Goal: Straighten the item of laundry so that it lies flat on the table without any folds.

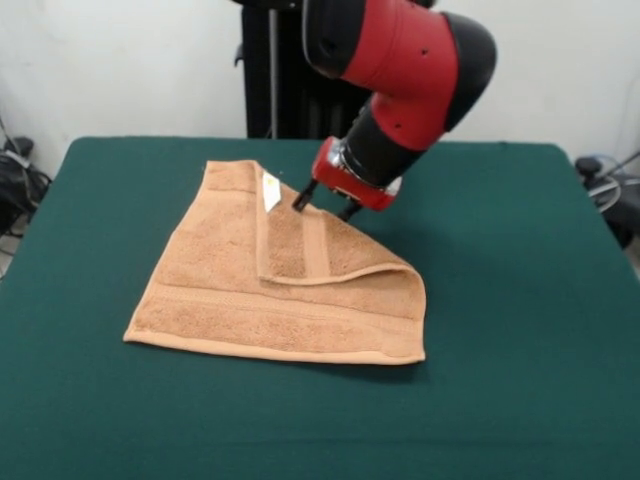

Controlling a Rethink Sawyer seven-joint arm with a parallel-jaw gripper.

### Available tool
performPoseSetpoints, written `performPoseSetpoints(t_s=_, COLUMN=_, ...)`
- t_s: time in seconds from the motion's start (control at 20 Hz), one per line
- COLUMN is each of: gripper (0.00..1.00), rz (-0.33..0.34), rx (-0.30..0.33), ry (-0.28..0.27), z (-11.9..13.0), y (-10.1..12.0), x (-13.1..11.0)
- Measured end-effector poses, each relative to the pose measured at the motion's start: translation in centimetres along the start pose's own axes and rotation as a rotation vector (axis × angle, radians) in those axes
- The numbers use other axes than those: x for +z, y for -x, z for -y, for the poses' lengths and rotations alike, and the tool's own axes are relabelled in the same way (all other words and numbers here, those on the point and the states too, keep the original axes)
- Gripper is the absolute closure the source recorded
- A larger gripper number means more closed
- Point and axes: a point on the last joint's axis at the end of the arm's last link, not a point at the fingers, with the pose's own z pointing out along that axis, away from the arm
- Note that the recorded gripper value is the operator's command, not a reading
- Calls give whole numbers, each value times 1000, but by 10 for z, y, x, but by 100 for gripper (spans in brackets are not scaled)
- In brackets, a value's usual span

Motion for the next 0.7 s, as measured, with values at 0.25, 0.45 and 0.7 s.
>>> performPoseSetpoints(t_s=0.25, gripper=0, rz=3, rx=-14, ry=11, z=2, y=1, x=1)
performPoseSetpoints(t_s=0.45, gripper=0, rz=11, rx=-33, ry=13, z=1, y=1, x=0)
performPoseSetpoints(t_s=0.7, gripper=0, rz=19, rx=-55, ry=10, z=1, y=0, x=-1)
